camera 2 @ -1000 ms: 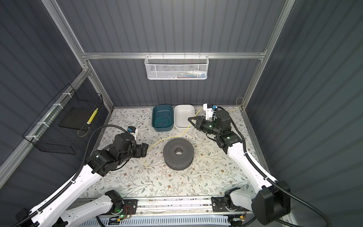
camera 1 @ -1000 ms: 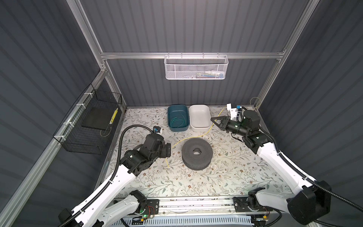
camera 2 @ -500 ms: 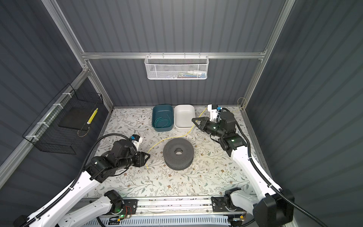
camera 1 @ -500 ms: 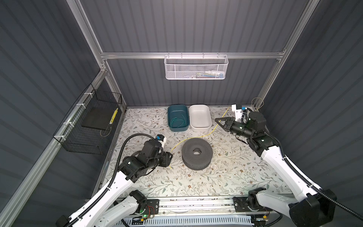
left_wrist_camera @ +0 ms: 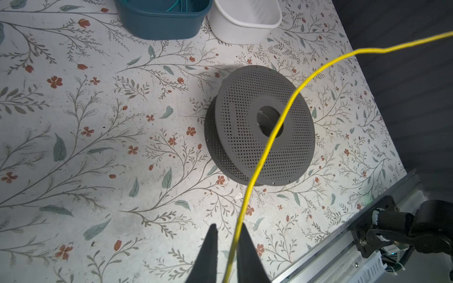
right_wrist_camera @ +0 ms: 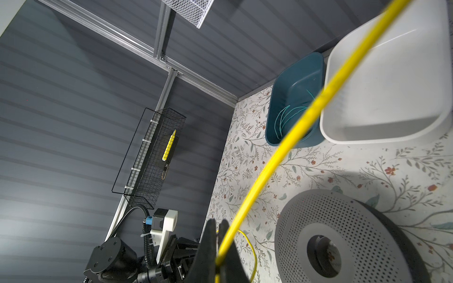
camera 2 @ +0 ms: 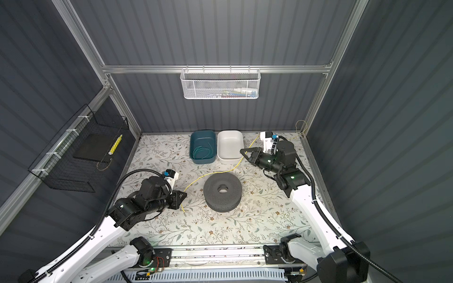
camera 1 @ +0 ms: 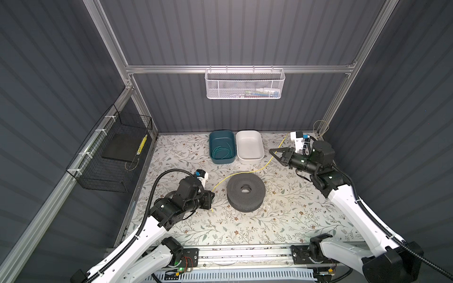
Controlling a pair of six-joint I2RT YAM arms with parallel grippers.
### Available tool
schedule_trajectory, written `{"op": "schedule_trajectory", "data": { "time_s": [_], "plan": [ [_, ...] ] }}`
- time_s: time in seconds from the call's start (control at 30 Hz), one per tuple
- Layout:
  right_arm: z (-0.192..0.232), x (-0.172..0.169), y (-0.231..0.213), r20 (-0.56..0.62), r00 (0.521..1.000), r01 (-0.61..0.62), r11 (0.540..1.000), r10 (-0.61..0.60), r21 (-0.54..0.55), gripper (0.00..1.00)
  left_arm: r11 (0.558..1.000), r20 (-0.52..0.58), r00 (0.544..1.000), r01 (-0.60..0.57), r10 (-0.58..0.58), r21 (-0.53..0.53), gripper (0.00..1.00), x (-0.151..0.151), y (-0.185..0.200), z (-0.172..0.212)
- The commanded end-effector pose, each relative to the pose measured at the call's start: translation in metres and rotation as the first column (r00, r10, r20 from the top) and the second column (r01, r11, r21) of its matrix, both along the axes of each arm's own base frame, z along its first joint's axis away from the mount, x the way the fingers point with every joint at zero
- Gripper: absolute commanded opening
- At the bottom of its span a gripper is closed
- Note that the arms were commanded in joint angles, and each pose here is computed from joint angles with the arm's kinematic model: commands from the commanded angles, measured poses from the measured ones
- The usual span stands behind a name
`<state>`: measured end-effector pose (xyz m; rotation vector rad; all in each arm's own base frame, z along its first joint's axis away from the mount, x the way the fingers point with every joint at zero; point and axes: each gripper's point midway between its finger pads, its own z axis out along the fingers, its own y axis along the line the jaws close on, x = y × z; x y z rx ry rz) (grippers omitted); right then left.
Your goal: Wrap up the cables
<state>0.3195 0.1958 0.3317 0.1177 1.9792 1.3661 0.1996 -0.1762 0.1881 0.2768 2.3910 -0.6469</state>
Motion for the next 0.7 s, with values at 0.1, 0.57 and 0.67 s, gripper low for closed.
{"op": "schedule_trajectory", "data": {
  "time_s": [0.1, 0.57, 0.67],
  "plan": [
    [-0.002, 0.000, -0.006, -0.047, 0.999, 0.016, 1.000, -0.017, -0.014, 0.00, 0.999, -0.007, 1.000, 0.006, -0.006, -0.050, 0.00, 0.004, -0.010, 0.003],
    [-0.016, 0.023, -0.048, -0.162, 0.979, 0.126, 0.992, -0.126, -0.009, 0.48, 0.975, 0.016, 0.999, -0.045, 0.050, -0.219, 0.00, 0.039, -0.043, 0.063],
    [-0.016, 0.016, -0.051, -0.167, 0.978, 0.125, 0.992, -0.126, -0.015, 0.55, 0.965, 0.037, 0.991, -0.113, 0.125, -0.238, 0.00, 0.047, -0.037, 0.072]
  ]
}}
